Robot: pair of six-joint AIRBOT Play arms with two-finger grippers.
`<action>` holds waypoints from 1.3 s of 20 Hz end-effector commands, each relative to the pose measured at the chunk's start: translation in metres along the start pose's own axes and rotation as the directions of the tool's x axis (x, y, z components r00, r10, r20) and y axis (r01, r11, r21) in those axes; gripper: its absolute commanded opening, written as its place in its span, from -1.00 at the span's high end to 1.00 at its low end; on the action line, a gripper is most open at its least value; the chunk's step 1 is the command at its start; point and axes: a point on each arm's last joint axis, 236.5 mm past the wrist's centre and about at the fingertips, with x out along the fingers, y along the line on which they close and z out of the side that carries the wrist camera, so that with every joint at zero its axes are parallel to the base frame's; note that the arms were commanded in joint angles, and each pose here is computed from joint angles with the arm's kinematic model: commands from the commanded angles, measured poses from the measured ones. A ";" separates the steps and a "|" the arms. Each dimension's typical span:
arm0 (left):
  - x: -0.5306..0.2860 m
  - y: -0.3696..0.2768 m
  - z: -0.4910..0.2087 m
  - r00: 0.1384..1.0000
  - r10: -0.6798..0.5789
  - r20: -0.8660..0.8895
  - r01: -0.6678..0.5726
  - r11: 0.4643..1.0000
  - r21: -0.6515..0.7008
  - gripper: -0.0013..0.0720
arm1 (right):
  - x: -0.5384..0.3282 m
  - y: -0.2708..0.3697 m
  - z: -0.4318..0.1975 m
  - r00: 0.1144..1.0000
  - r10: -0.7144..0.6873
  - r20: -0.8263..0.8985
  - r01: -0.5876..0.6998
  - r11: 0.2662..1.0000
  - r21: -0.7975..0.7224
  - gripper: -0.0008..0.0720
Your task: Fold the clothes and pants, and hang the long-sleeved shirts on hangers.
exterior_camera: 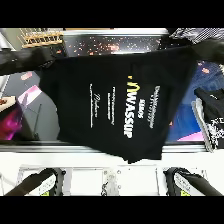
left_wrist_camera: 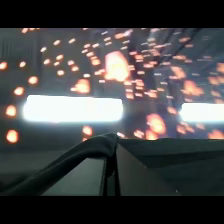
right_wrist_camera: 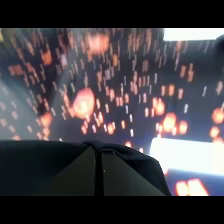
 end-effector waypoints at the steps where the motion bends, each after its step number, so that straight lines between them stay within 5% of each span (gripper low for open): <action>1: 0.092 0.040 0.009 0.999 0.037 -0.031 -0.038 0.999 -0.028 0.95 | 0.106 -0.049 -0.038 0.994 -0.029 -0.101 0.036 0.997 0.068 0.94; 3: 0.119 0.049 0.011 0.997 0.039 -0.065 -0.041 0.999 -0.031 0.93 | 0.129 -0.067 -0.041 0.995 -0.056 -0.085 0.063 0.994 0.089 0.84; 4: 0.126 0.051 0.012 0.996 0.039 -0.080 -0.041 0.999 -0.031 0.27 | 0.132 -0.074 -0.040 0.995 -0.067 -0.075 0.074 0.993 0.095 0.21; 5: 0.129 0.056 0.012 0.994 0.042 -0.101 -0.047 0.998 -0.043 -0.57 | 0.131 -0.079 -0.039 0.995 -0.076 -0.070 0.083 0.992 0.099 -0.61; 6: 0.128 0.063 0.009 0.990 0.048 -0.134 -0.058 0.996 -0.067 -0.66 | 0.124 -0.083 -0.036 0.994 -0.083 -0.069 0.089 0.991 0.103 -0.82; 11: 0.089 0.106 -0.041 0.956 0.102 -0.276 -0.141 0.982 -0.125 -0.66 | 0.060 -0.122 -0.122 0.925 -0.117 -0.362 0.157 0.984 0.082 -0.81; 18: 0.058 0.136 -0.256 0.805 0.088 -0.587 -0.291 0.921 -0.261 -0.67 | 0.030 -0.111 -0.356 0.730 0.085 -0.678 0.269 0.877 0.399 -0.81; 26: 0.048 0.145 -0.295 0.826 0.127 -0.549 -0.334 0.895 -0.296 -0.66 | 0.074 -0.077 -0.395 0.736 0.130 -0.664 0.250 0.860 0.445 -0.80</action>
